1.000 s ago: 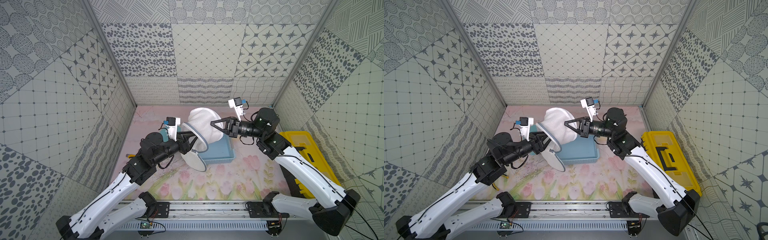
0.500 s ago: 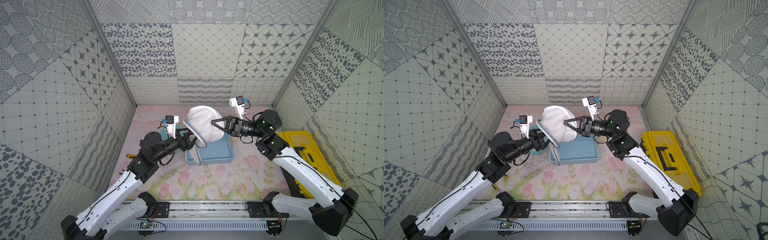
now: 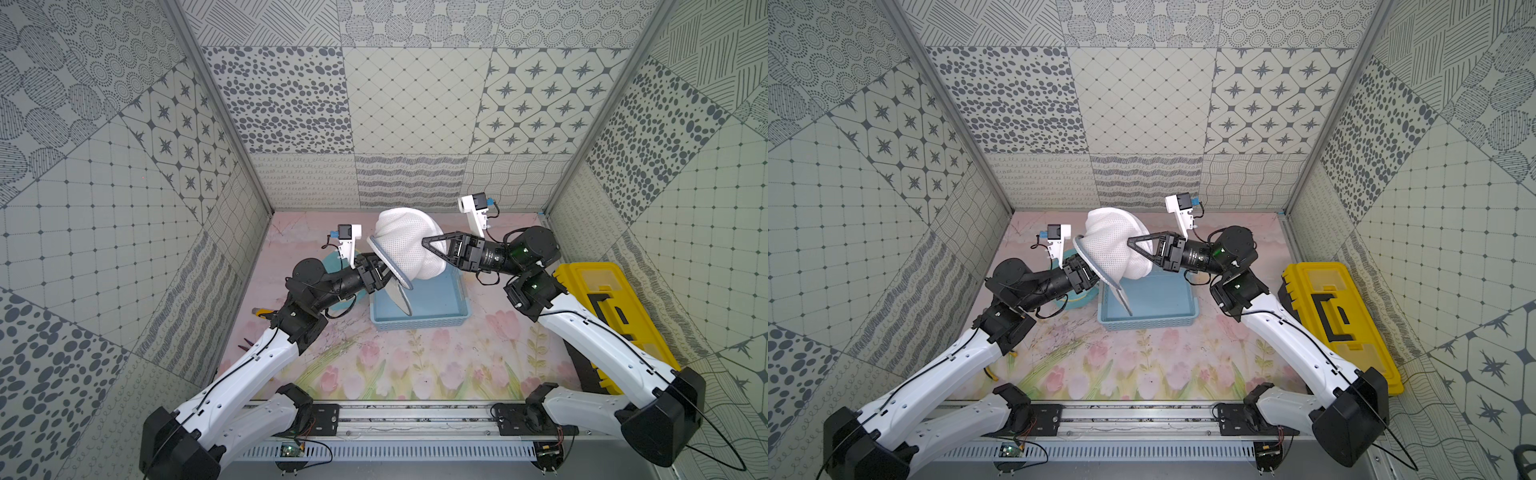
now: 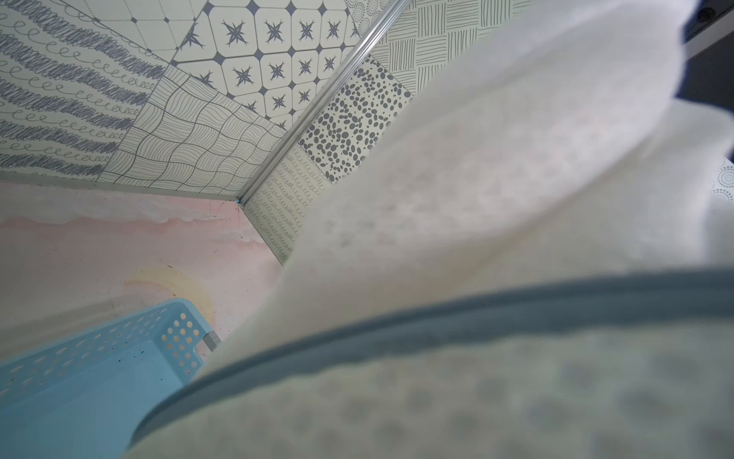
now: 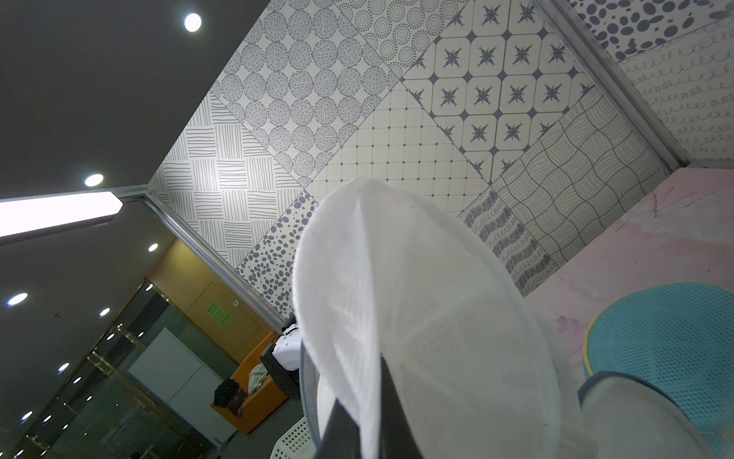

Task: Turn the laundry bag inside out
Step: Turn over the laundry bag.

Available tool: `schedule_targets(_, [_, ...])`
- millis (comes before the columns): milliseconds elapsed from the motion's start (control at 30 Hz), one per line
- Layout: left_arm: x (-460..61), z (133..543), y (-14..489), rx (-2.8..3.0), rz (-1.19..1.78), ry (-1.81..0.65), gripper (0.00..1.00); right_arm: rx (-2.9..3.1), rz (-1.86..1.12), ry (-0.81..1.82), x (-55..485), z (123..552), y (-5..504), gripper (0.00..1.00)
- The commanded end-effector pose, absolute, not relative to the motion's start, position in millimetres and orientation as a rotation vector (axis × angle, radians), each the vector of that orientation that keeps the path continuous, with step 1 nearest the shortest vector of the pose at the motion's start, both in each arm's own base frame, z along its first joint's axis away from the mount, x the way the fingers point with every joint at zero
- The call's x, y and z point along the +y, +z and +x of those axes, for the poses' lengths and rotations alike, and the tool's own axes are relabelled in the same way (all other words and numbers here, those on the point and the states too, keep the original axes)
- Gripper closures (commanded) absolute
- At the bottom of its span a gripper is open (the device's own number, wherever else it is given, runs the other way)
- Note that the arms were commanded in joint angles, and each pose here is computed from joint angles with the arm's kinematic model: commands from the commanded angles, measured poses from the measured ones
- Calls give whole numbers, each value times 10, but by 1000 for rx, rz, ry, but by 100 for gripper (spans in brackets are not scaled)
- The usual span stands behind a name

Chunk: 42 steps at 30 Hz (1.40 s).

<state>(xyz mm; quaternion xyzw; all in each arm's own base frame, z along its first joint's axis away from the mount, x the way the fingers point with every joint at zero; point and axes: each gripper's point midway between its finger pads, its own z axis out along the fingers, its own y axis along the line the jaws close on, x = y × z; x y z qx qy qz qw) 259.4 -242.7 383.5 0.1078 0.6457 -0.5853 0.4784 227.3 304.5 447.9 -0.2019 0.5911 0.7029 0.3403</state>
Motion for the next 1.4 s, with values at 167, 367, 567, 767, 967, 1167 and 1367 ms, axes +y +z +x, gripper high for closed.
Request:
schedule_targets(167, [-2376, 2379, 4169, 1433, 314, -1514, 38, 1640, -373, 1828, 3121, 2540, 4111, 100])
schedule_targets(367, [-2394, 2449, 4079, 1464, 289, -1511, 61, 1663, -348, 1856, 3140, 2555, 4037, 100])
schedule_targets(567, [-2355, 2422, 4067, 1479, 272, -1497, 82, 1716, -291, 1847, 3143, 2615, 3845, 100])
schedule_targets(767, [-2299, 2371, 3901, 1607, 256, -1429, 100, 1818, -264, 1758, 3111, 2674, 3668, 100])
schedule_targets(967, [-2295, 2254, 3425, 1921, 303, -1327, 100, 1919, -307, 1478, 2827, 2661, 3564, 44])
schedule_targets(1167, [-2329, 1954, 3112, 2109, 448, -1341, 100, 1848, -493, 1283, 2574, 2488, 3913, 32])
schedule_targets(1367, [-2385, 1764, 3008, 2225, 595, -1256, 100, 1880, -713, 1254, 2813, 2271, 3982, 30])
